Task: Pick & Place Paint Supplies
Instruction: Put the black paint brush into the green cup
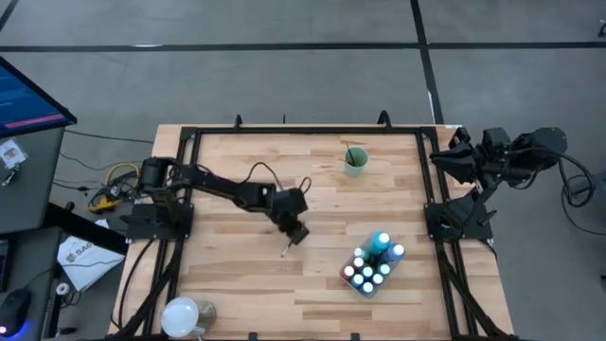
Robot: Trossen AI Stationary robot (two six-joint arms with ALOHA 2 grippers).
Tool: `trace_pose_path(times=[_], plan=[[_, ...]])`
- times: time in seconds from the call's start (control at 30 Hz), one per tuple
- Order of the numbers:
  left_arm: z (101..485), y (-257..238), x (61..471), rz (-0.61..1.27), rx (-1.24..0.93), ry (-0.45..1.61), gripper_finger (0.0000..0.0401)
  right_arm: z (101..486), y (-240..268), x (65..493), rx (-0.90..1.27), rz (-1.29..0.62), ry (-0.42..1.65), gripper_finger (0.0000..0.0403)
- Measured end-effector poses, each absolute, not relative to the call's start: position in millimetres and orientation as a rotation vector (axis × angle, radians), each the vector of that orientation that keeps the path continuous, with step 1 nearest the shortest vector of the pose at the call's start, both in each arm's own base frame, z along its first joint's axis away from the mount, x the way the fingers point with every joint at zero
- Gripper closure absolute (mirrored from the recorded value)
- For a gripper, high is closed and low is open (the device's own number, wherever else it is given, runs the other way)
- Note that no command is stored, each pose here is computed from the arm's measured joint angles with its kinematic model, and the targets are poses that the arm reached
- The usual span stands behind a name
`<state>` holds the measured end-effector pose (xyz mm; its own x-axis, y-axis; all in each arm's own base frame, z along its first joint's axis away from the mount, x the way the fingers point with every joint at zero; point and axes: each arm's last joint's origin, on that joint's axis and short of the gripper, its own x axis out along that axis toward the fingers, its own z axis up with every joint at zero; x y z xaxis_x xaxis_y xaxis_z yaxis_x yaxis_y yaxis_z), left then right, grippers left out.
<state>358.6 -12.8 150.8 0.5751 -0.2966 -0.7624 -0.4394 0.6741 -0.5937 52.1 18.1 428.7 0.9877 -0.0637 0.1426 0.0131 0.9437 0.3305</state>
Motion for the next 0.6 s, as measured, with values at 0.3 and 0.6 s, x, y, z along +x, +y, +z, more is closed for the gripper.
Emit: trace_pose_path(times=[0.3,0.6], plan=[[219,-17,350,-0.13,-0.81,0.824,0.0401,420,45,92,0.14,-0.218,-0.044,0.0354],[316,-21,249,0.002,-0.728,0.743,0.0401,403,60,176,0.019,-0.369,0.08,0.0354]])
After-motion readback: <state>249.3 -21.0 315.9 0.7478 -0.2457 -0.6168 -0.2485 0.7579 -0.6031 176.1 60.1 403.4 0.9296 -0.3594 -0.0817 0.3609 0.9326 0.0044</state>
